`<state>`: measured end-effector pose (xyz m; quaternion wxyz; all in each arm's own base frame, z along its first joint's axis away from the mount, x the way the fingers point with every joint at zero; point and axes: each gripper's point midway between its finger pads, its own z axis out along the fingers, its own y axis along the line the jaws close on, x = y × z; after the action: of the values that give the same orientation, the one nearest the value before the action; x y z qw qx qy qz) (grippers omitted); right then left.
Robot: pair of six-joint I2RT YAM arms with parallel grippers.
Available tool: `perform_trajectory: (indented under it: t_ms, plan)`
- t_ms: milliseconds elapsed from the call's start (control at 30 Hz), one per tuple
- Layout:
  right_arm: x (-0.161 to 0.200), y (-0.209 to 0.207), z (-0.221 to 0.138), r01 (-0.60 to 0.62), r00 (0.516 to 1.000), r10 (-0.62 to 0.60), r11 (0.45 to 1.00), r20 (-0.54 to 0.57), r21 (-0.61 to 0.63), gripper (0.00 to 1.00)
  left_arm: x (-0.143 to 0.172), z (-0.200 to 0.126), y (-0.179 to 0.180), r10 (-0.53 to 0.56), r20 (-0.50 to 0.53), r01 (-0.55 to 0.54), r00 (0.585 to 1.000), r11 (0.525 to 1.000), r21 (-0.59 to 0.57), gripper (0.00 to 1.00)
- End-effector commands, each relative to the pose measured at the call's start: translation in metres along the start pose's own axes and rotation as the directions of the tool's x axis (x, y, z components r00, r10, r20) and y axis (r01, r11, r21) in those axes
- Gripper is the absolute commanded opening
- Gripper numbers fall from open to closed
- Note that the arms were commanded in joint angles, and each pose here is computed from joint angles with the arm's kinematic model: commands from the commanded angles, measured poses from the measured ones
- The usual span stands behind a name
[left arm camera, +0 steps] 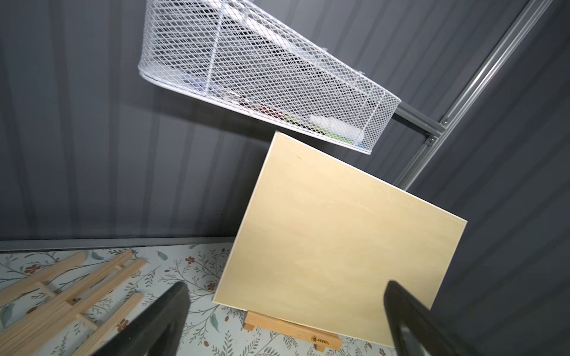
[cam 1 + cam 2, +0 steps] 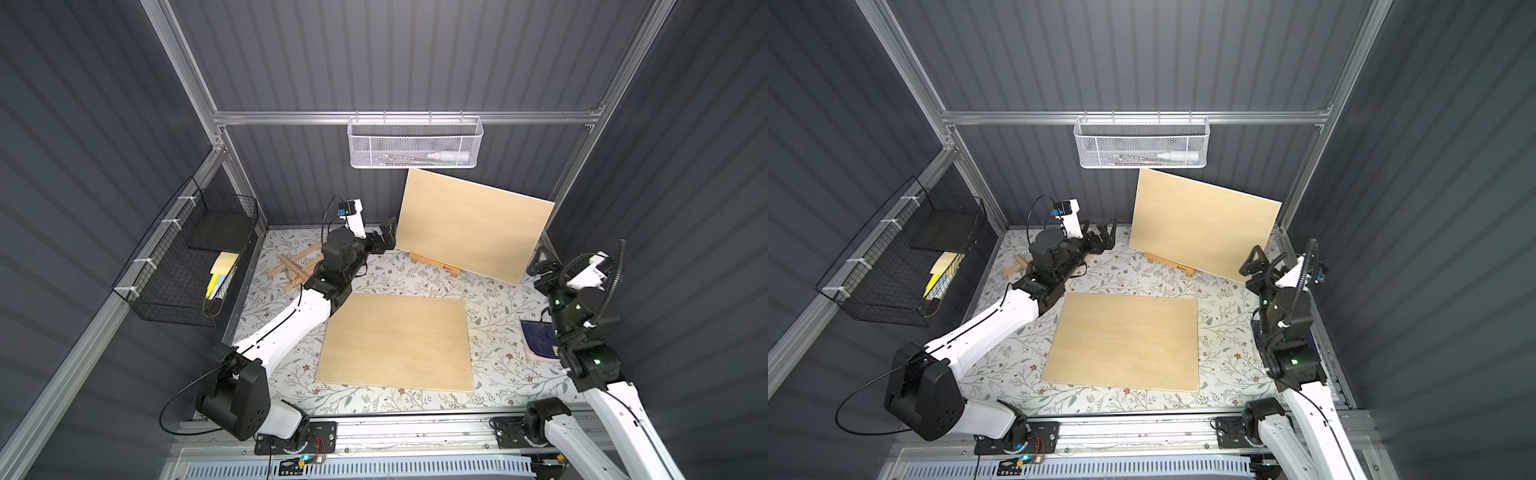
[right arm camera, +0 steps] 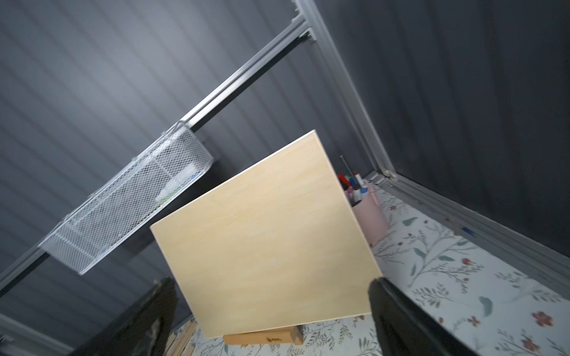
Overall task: Disassemble the easel
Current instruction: Pick up the drawing board from the easel.
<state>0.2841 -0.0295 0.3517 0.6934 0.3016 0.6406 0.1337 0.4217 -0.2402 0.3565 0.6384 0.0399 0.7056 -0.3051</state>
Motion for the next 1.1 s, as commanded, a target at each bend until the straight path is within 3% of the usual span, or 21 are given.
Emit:
perform_trajectory:
  t_ms: [0, 167, 400, 633, 900, 1067]
  plan:
    - [0.018, -0.045, -0.001, -0.044, 0.997, 0.052, 0.990, -0.057, 0.134, 0.99, -0.003, -0.006, -0.027, -0.007, 0.014, 0.006, 1.000, 0.994, 0.113, 0.99]
    - [0.049, -0.069, 0.014, -0.064, 0.989, 0.084, 0.985, -0.124, 0.160, 0.99, 0.001, -0.009, -0.046, 0.038, 0.026, -0.043, 0.999, 0.977, 0.207, 1.00]
    - [0.066, -0.097, 0.042, -0.093, 0.994, 0.100, 0.988, -0.054, 0.121, 0.99, -0.003, -0.016, -0.052, 0.078, 0.073, -0.094, 0.994, 0.965, 0.246, 0.99]
    - [0.084, -0.101, 0.097, -0.075, 0.970, 0.078, 0.997, -0.231, 0.022, 0.99, -0.003, -0.019, -0.052, 0.080, 0.088, -0.100, 0.993, 0.964, 0.248, 0.99]
    - [0.079, -0.114, 0.150, -0.301, 0.911, 0.257, 0.949, -0.324, -0.095, 0.99, 0.003, -0.017, -0.056, 0.003, 0.035, -0.012, 0.999, 0.969, 0.247, 1.00]
    - [0.058, -0.110, 0.174, -0.258, 0.945, 0.202, 0.945, -0.258, -0.202, 0.99, -0.005, -0.026, -0.075, -0.024, 0.029, 0.014, 0.999, 0.953, 0.304, 0.99]
